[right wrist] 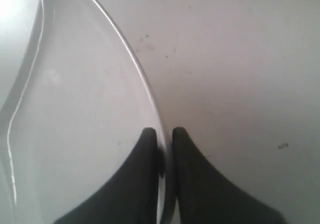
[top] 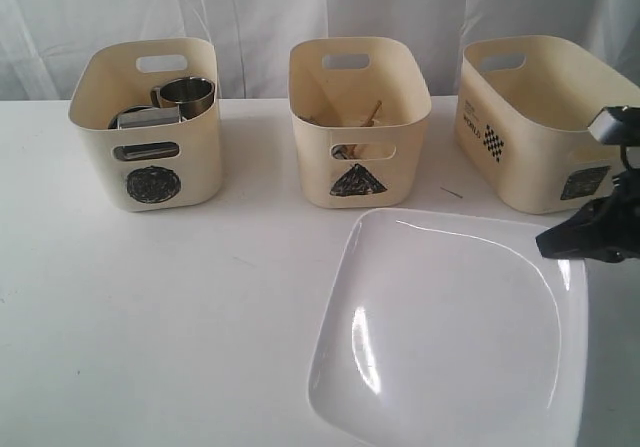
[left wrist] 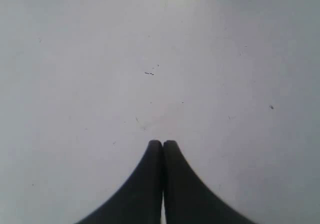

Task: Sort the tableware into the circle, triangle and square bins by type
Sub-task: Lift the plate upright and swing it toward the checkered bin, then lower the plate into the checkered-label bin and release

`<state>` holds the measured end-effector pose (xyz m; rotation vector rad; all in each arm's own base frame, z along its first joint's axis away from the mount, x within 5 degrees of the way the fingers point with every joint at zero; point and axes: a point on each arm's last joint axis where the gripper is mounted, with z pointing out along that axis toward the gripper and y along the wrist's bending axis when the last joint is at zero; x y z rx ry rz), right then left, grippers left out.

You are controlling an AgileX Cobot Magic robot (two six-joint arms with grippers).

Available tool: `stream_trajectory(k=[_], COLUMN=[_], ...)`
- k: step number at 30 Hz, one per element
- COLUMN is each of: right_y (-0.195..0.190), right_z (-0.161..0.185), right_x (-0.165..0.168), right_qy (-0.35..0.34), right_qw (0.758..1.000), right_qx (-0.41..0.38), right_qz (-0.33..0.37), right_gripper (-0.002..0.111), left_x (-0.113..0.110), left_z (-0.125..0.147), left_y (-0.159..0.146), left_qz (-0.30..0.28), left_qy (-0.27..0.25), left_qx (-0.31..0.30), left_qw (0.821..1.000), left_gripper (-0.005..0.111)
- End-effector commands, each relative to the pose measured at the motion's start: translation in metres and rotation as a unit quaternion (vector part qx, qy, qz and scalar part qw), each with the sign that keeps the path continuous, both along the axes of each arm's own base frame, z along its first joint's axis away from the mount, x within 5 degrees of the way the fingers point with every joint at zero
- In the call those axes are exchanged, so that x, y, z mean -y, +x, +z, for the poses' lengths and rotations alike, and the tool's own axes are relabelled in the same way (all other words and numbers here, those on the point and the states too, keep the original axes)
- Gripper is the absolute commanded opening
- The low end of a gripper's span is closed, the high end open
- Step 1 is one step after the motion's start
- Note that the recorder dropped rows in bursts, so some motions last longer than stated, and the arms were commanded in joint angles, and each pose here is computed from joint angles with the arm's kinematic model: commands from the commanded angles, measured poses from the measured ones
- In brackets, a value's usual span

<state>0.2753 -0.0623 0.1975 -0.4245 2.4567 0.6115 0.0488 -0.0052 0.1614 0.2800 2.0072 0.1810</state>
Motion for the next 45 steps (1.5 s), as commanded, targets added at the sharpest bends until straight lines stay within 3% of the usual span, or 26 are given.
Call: stream_trajectory(k=[1, 14, 25, 38, 45], right_y=[0.003, 0.009, 0.015, 0.039, 0.053], right_z=[0.017, 0.036, 0.084, 0.158, 0.192], right_x=[-0.009, -0.016, -0.018, -0.003, 0.015], right_qy=[0.045, 0.115, 0.143, 0.121, 0.075], right_qw=[0.998, 0.991, 0.981, 0.974, 0.952], right_qx=[0.030, 0.057, 0.118, 0.190, 0.265], right_qz=[0.026, 0.032, 0.047, -0.038, -0.134], right_gripper=[0.000, 0.000, 0.000, 0.000, 0.000], left_x=[0.001, 0.001, 0.001, 0.001, 0.001], left_z=[-0.004, -0.004, -0.004, -0.004, -0.004], left_y=[-0.001, -0.001, -0.001, -0.001, -0.001], left_qz=[-0.001, -0.001, -0.001, -0.001, -0.001], left_qy=[-0.006, -0.006, -0.006, -0.006, -0.006], left_qx=[-0.010, -0.010, -0.010, -0.010, -0.010], left_qw=[1.000, 1.000, 1.000, 1.000, 1.000], left_gripper=[0.000, 0.000, 0.000, 0.000, 0.000])
